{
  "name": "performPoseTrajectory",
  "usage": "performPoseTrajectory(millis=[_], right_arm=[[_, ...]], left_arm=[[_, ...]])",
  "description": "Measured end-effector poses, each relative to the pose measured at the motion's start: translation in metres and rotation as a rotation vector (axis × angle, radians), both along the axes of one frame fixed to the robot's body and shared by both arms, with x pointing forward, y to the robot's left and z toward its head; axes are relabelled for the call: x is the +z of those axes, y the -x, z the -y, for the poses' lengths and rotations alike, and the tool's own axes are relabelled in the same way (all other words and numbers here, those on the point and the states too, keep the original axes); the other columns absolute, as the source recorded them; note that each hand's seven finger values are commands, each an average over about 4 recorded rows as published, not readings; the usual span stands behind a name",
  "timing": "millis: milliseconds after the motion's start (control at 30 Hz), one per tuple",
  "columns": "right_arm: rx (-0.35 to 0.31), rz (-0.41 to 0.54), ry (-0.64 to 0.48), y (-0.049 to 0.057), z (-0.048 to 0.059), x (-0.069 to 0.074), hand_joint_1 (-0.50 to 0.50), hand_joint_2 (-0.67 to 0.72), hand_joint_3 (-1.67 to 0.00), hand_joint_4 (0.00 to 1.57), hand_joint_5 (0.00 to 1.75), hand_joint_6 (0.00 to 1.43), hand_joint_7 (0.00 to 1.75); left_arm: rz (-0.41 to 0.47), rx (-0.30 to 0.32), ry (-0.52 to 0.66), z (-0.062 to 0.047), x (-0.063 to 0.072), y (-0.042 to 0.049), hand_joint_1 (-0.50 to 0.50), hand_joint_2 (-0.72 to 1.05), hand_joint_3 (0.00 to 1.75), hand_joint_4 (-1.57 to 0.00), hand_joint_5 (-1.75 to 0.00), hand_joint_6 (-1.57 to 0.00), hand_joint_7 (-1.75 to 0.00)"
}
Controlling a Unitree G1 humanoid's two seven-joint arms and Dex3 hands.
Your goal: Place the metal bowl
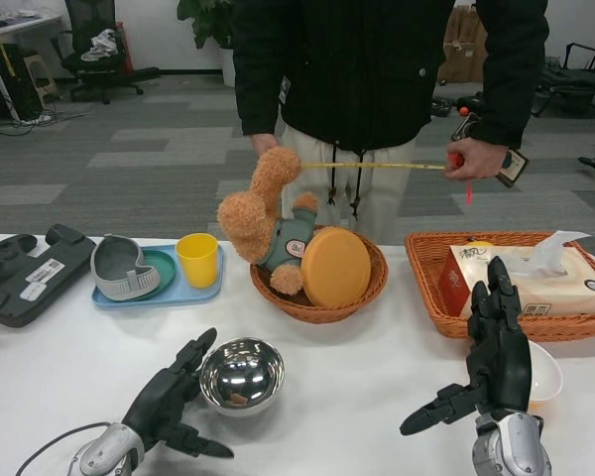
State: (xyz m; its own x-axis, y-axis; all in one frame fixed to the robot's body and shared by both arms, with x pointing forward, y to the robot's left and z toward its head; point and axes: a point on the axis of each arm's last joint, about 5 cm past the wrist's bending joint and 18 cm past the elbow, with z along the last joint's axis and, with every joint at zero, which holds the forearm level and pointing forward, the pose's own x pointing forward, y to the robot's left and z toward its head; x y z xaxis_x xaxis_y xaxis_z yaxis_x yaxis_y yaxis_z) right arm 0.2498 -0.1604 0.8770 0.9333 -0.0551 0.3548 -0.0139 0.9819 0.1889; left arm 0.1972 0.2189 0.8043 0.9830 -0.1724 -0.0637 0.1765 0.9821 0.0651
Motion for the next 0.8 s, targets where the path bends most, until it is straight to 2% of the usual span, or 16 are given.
performPoseTrajectory(millis=[200,500,600,800], right_arm=[[0.000,0.000,0.000,0.000,0.000,0.000,-0.46,0.53,0.00,0.09,0.00,0.00,0.07],[0.001,0.000,-0.001,0.000,0.000,0.000,-0.46,0.53,0.00,0.09,0.00,0.00,0.07],[0.002,0.000,-0.001,0.000,0.000,0.000,-0.46,0.53,0.00,0.09,0.00,0.00,0.07],[0.003,0.001,-0.002,0.000,-0.001,0.000,-0.46,0.53,0.00,0.09,0.00,0.00,0.07]], left_arm=[[0.010,0.026,0.015,-0.003,0.000,0.0023,-0.50,-0.55,0.09,0.00,-0.31,0.00,0.00],[0.094,0.167,0.116,-0.009,0.002,0.0054,-0.49,-0.55,0.09,0.00,-0.21,0.00,0.00],[0.166,0.204,0.148,-0.011,0.008,0.0014,-0.48,-0.55,0.09,0.00,-0.21,0.00,0.00],[0.284,0.200,0.167,-0.014,0.023,-0.0101,-0.48,-0.46,0.09,0.00,-0.18,0.00,0.00]])
